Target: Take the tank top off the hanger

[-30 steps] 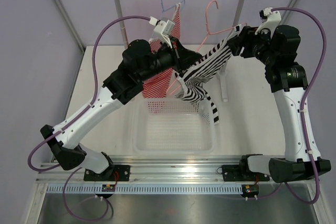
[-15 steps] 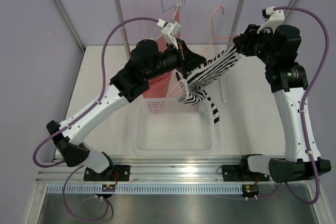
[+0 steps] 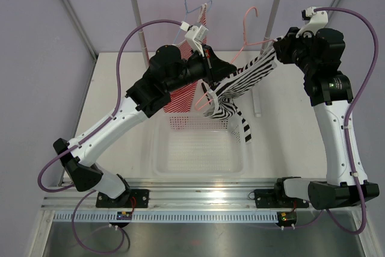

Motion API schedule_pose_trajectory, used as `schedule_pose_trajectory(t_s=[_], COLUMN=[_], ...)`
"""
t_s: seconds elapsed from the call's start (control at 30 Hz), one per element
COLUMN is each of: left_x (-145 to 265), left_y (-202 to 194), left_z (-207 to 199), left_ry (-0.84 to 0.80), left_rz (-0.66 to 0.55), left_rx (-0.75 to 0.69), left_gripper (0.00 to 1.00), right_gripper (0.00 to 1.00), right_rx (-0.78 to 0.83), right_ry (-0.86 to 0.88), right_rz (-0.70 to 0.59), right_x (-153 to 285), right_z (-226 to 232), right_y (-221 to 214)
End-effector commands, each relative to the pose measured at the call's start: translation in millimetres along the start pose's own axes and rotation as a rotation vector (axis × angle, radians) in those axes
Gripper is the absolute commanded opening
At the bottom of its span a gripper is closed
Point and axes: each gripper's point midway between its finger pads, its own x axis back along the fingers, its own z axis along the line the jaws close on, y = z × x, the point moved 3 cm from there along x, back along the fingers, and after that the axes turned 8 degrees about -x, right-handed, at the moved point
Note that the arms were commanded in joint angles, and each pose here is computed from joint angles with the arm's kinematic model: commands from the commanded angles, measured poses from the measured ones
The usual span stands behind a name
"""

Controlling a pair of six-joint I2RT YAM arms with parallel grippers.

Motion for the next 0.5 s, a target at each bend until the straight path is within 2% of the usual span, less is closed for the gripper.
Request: schedule_pose_trajectory(t_s=[0.0,0.03,0.1,0.3,0.47], left_x=[8,8,8,8,9], left_y=[39,39,39,33,25], left_z=[-27,-27,-26,-22,-18], left_ry=[-0.097,-0.096,-0.095,-0.084,-0.068], left_rz=[-0.12,-0.118,-0.119,-0.091,-0.055], left_rx=[-0.038,-0.037,-0.04,-0.067,-0.106], left_gripper=[0.0,0.0,0.0,0.0,0.0], right_gripper=[0.23,0.2,0.0,0.0,0.0], right_rx=[0.024,0.025,0.03,0.029,0.026], right_ry=[-0.019,-0.024,-0.03,-0.113,-0.274], right_rz=[-0.042,-0.041,-0.044,-0.084,-0.151], right_x=[4,4,4,5,11], right_z=[-1,-2,-2,-13,-33], right_y=[15,15,16,27,48])
